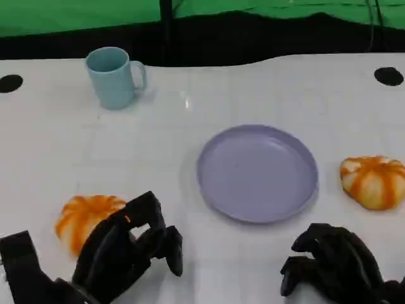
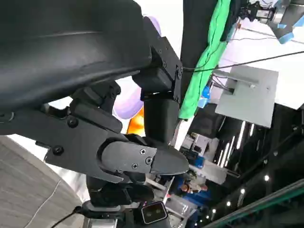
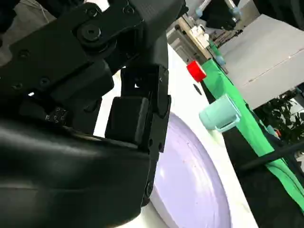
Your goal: Grasp the bread from the table and place it into the plate.
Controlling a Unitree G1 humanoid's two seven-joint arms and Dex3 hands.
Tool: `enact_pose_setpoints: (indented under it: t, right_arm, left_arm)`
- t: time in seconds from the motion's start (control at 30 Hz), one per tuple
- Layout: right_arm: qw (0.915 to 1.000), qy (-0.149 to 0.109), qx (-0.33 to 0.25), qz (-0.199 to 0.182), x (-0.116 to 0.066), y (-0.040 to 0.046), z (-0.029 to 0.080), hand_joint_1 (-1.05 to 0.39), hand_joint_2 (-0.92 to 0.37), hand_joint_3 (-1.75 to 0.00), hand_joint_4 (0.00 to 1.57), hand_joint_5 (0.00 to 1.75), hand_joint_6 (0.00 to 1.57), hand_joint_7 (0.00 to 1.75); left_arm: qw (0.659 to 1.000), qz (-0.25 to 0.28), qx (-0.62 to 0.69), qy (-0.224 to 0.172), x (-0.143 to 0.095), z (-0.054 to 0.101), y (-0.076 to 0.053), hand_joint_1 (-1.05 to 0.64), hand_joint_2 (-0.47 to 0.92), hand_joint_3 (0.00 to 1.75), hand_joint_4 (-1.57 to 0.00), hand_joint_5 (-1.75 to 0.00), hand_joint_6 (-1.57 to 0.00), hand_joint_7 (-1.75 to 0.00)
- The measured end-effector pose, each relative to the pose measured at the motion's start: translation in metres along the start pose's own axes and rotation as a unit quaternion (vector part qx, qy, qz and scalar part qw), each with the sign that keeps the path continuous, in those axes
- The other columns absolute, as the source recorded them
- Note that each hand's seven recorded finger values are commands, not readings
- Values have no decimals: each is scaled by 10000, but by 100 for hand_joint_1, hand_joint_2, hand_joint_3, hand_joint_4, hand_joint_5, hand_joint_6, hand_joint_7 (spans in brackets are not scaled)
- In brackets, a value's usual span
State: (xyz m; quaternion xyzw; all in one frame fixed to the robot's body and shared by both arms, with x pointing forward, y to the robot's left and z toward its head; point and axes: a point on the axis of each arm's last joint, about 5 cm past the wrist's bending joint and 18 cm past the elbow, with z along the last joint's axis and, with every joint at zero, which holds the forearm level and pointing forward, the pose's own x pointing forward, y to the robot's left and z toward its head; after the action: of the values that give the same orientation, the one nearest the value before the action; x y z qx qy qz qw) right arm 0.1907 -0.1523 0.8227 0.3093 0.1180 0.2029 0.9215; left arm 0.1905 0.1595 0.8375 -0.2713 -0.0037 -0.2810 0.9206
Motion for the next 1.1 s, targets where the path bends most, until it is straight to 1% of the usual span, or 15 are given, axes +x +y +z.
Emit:
enact_pose_setpoints:
  t: [0.17,0.4,0.8,0.9,0.97,1.03,1.07,1.1]
  right_arm:
    - [10000,0,-2,3,2,1,2,-105,-73,-1,157,77,157,39]
    - [10000,-10,-19,20,14,3,13,-105,-72,0,157,77,157,40]
    - [10000,-7,-8,19,18,5,13,-105,-71,0,157,78,157,38]
    - [10000,-6,-3,20,18,7,12,-105,-71,0,157,78,157,38]
    - [10000,-4,3,13,19,10,11,-105,-71,0,157,77,157,37]
    - [10000,9,12,11,15,13,9,-105,-71,0,157,77,157,37]
    - [10000,10,13,11,14,13,9,-105,-71,0,157,77,157,37]
    - [10000,10,13,12,14,13,9,-105,-72,0,157,77,157,37]
  left_arm:
    - [10000,6,3,-2,-2,1,2,-74,92,22,-84,-175,-62,-175]
    - [10000,0,18,-4,3,4,4,-71,92,26,-82,-175,-60,-175]
    - [10000,-2,21,-3,4,5,4,-72,92,24,-82,-175,-60,-175]
    - [10000,-1,24,-3,1,5,3,-71,92,24,-79,-175,-55,-175]
    - [10000,4,65,1,-2,8,2,-70,92,27,-70,-175,-51,-159]
    - [9994,49,344,-44,-8,28,-6,-70,92,30,-63,-175,-53,-142]
    - [9984,103,547,-102,-12,42,-9,-70,92,31,-61,-175,-54,-136]
    - [9970,153,743,-162,-14,58,-12,-70,92,31,-60,-175,-54,-134]
